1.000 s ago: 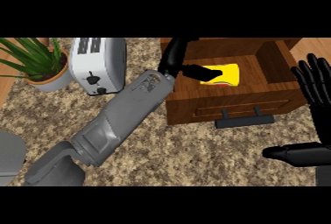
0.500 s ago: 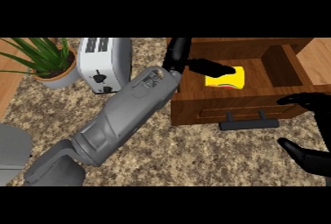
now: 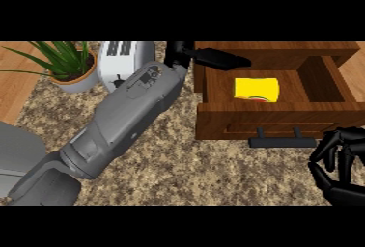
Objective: Pick up the cup, place it into the drawer and close the drawer
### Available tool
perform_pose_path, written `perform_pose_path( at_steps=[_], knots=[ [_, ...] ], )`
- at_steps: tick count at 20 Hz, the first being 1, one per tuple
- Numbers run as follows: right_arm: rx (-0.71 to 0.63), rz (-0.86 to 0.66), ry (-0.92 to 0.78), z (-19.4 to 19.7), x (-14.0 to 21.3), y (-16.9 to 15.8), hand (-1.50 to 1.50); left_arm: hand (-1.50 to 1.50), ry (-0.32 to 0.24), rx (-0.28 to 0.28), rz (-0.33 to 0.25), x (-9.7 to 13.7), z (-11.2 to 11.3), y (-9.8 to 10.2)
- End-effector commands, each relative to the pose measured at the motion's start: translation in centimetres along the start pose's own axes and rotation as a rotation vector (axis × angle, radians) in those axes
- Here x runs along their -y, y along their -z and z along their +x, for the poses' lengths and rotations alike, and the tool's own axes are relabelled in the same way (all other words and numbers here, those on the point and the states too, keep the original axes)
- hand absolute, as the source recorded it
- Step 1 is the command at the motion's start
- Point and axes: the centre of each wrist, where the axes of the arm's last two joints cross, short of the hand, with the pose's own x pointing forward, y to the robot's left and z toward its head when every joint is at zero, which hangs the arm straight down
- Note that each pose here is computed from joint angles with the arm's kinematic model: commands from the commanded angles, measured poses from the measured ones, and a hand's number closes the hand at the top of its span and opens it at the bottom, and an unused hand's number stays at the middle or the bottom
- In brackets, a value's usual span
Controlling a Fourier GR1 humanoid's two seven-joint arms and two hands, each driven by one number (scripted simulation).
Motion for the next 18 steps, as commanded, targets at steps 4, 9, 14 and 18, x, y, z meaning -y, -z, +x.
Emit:
perform_pose_path(
  at_steps=[4,9,14,18],
  knots=[
    [-0.1,-0.02,-0.183,-0.6,-1.9,1.6,1.5,-1.5,-0.041,-0.015,0.037,-4.6,1.0,-0.9],
    [-0.126,-0.001,-0.246,-3.2,-3.4,2.3,1.5,-1.5,-0.048,-0.01,0.069,-8.9,1.1,-3.0],
    [-0.126,0.056,-0.398,-4.4,-5.4,4.6,1.5,-1.5,-0.083,-0.023,0.083,-10.9,0.0,-6.3],
    [-0.196,0.195,-0.579,-6.9,-7.9,5.2,1.5,-1.5,-0.069,-0.017,0.104,-14.3,-0.3,-7.0]
  ],
)
